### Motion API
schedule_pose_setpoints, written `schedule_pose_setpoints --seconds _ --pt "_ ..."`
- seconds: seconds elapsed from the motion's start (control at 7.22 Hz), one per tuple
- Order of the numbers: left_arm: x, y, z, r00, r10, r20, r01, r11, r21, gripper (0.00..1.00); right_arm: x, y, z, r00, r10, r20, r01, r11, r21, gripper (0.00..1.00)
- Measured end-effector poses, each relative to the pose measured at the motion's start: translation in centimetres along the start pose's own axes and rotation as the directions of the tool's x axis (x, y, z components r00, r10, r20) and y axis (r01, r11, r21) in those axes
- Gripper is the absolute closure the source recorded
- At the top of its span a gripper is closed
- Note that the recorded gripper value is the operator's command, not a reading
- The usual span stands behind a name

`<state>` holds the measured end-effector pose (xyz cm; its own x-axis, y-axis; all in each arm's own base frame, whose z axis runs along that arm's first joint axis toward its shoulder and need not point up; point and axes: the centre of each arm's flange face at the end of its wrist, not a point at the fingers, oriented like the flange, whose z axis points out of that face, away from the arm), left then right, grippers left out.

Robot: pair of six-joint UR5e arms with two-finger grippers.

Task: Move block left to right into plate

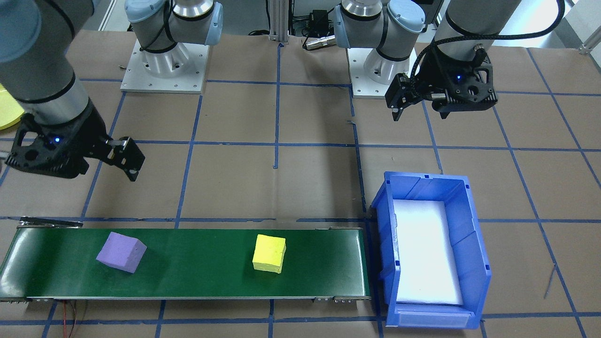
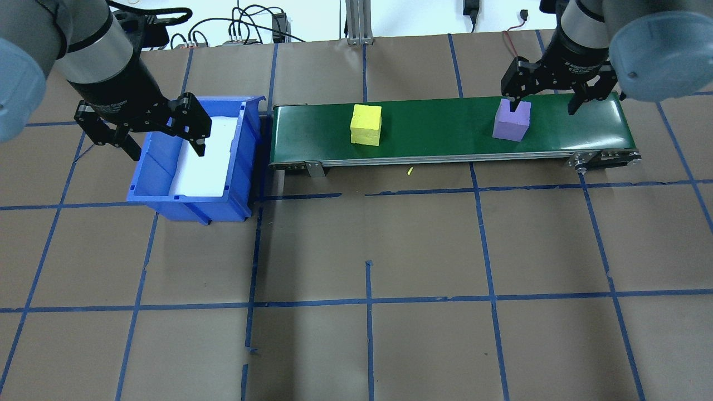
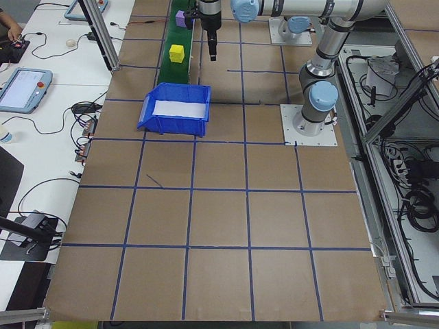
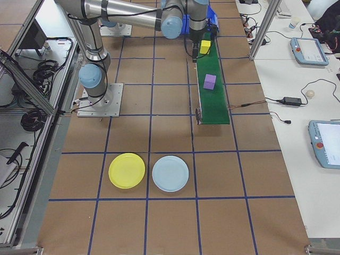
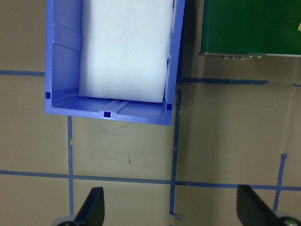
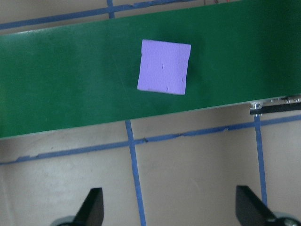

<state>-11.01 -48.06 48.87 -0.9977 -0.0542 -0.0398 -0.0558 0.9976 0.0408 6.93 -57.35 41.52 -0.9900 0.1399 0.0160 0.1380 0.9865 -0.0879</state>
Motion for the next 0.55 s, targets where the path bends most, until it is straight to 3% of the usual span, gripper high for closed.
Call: schedule_pose_setpoints --seconds 0.28,0.55 --pt "-0.1 0.0 -0.9 1.0 -0.009 -0.002 0.009 0.999 0.03 0.0 3.8 -4.6 5.0 0.999 0.039 0.011 -0.039 0.999 0.026 0.01" --pt "-0.1 -0.1 -1.1 1.0 -0.009 -0.003 0.009 0.999 0.038 0.0 5.4 -7.6 9.0 0.996 0.062 0.064 -0.065 0.997 0.041 0.01"
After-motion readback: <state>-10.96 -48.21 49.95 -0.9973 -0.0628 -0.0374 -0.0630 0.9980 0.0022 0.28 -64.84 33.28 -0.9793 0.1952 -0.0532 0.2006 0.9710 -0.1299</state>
